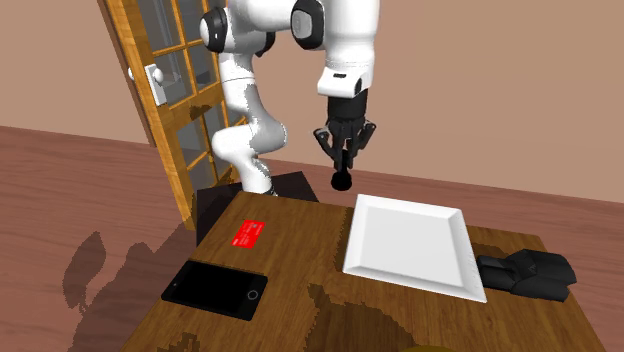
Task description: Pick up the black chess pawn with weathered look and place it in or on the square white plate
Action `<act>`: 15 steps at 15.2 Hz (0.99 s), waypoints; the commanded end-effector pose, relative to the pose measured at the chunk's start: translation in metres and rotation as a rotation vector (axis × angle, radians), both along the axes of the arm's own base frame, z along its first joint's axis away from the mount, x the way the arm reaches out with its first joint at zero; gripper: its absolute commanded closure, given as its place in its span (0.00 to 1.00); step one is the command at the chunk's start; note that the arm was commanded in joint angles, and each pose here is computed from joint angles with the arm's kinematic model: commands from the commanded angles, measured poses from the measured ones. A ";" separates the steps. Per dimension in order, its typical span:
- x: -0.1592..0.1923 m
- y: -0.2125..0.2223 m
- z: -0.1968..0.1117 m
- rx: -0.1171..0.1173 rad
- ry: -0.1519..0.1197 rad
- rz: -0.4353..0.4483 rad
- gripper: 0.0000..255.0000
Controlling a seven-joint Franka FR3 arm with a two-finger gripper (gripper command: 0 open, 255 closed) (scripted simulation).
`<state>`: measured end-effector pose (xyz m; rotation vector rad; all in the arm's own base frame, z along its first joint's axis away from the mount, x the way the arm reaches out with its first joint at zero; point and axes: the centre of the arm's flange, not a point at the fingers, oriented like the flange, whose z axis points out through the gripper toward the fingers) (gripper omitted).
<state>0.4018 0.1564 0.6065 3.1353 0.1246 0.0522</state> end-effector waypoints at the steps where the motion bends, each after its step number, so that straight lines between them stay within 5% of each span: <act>1: 0.021 0.019 0.003 0.001 0.000 0.000 1.00; 12: 0.129 0.113 0.015 0.001 0.000 0.000 1.00; 15: 0.129 0.113 -0.001 0.001 0.000 0.000 1.00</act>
